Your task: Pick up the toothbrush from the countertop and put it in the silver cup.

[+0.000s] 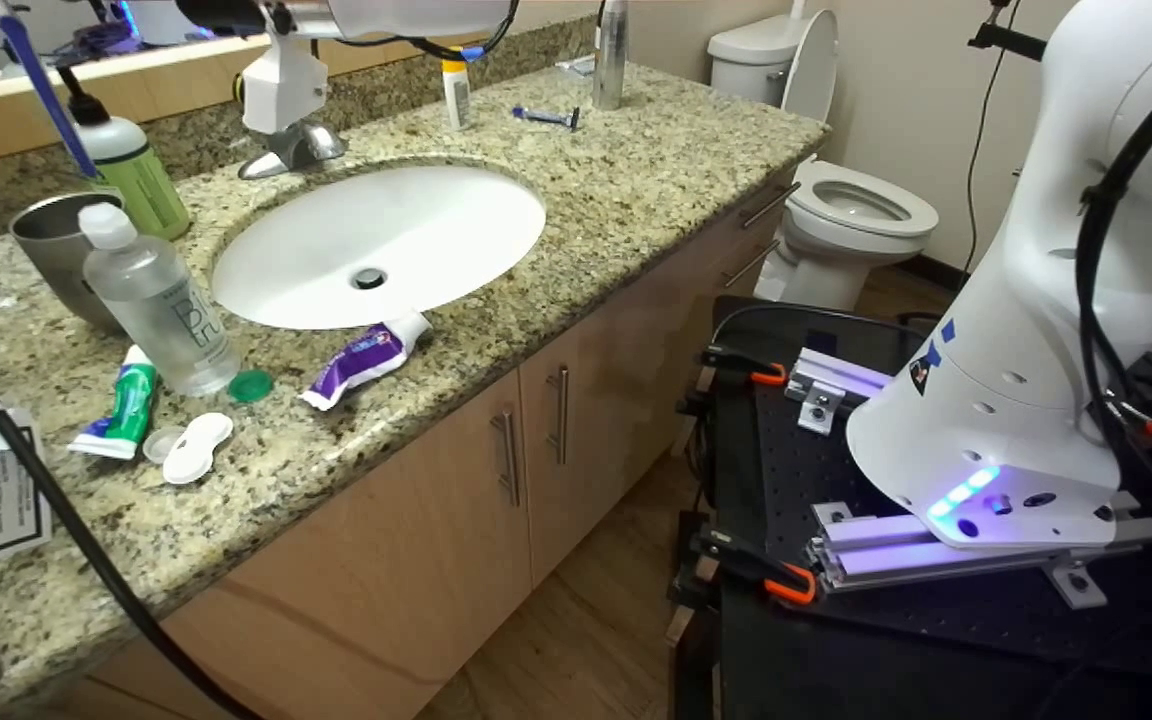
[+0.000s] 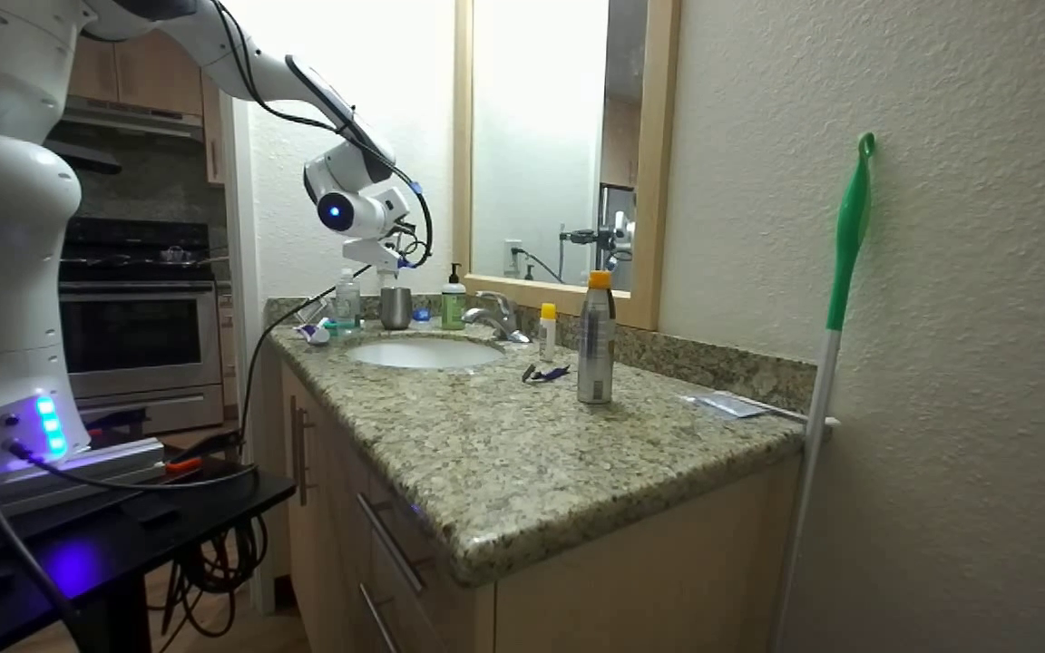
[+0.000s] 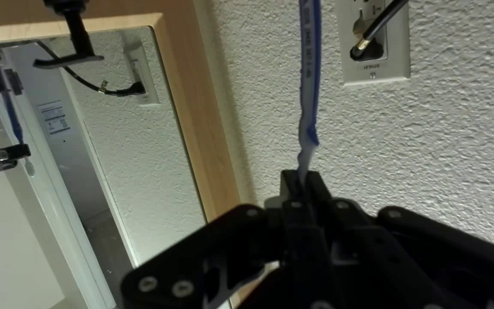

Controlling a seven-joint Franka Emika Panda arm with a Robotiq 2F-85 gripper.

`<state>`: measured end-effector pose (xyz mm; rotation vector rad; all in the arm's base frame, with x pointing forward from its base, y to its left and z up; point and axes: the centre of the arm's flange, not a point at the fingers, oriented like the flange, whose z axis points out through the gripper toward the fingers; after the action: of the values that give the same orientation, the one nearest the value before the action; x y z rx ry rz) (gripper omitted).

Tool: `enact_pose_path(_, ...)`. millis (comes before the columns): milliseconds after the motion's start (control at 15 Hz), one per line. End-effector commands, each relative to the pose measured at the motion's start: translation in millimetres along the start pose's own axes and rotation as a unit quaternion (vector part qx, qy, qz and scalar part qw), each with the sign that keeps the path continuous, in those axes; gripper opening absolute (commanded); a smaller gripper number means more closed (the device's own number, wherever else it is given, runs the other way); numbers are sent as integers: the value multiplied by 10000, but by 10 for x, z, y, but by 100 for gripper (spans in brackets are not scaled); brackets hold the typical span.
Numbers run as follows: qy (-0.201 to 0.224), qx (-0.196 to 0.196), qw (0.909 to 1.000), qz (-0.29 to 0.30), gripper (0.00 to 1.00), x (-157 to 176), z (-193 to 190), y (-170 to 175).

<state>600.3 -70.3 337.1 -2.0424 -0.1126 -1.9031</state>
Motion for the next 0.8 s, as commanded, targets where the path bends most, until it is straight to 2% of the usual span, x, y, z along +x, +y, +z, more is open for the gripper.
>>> enact_pose_path(0, 452, 256, 9984, -215, 2, -133, 131, -16)
enact_pose_path(200, 754, 390, 9947, -572, 2, -239, 257, -1)
enact_pose_path(267, 568, 410, 9969, -352, 7, -110, 161, -60)
enact_pose_path(467, 611, 445, 9961, -459, 7, -235, 208, -34)
enact_pose_path(533, 617, 447, 9960, -461, 2, -232, 210, -33)
enact_pose_path(733, 517, 313, 9975, -355, 2, -314, 175, 14)
